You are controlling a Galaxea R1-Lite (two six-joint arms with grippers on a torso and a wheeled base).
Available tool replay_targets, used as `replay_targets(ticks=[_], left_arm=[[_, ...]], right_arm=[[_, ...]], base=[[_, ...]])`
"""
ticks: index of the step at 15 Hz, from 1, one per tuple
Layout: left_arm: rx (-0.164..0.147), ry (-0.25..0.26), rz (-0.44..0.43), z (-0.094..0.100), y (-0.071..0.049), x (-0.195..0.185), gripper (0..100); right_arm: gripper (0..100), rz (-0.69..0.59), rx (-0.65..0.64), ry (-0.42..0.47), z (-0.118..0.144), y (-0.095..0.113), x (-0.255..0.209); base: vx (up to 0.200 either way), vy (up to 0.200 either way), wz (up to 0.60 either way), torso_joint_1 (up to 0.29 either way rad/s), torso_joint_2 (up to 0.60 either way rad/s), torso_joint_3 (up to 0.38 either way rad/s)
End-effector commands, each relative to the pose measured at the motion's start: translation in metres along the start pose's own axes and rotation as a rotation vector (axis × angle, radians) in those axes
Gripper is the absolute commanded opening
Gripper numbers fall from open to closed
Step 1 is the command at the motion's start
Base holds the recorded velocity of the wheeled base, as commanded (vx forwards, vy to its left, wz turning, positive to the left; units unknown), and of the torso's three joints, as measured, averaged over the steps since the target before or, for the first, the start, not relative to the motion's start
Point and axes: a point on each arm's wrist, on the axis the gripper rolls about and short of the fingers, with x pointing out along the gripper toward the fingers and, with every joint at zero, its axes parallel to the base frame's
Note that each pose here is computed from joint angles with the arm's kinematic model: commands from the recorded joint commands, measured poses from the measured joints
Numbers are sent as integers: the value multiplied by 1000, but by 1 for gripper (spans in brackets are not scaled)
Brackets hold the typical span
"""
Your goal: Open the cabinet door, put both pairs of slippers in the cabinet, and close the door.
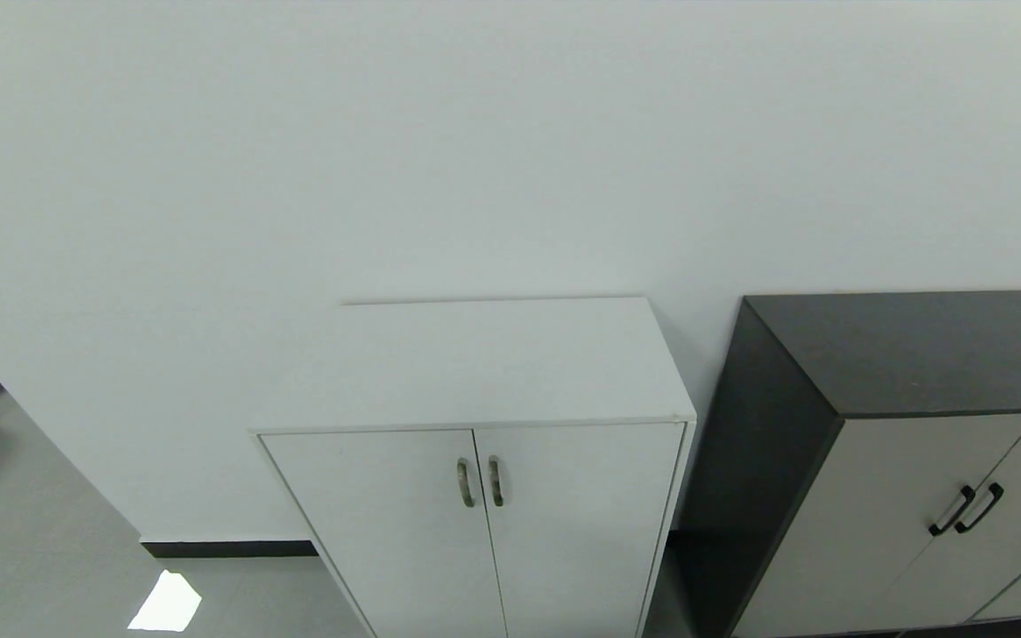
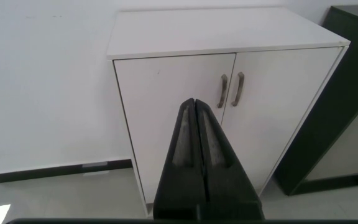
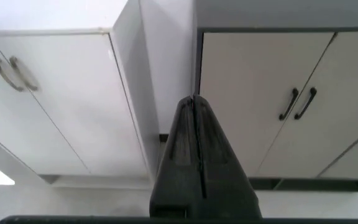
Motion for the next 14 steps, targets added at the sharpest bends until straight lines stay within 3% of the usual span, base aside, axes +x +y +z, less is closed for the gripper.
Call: replay_targets(ticks=[1,8,11,14], left_arm=[[0,0,0,0,0,0,0],[1,0,-2,0,0,0,0],[1,0,-2,0,0,0,0],[1,0,-2,0,0,0,0]], right_arm=[[0,16,27,-19,0,0,-1],[0,10,27,-30,-1,1,-2],[0,-120,36,-77,-2,0,-6],[0,-79,78,-101,-2,1,-7]], base=[[0,0,0,0,0,0],[0,0,0,0,0,0],[0,0,0,0,0,0],[0,0,0,0,0,0]])
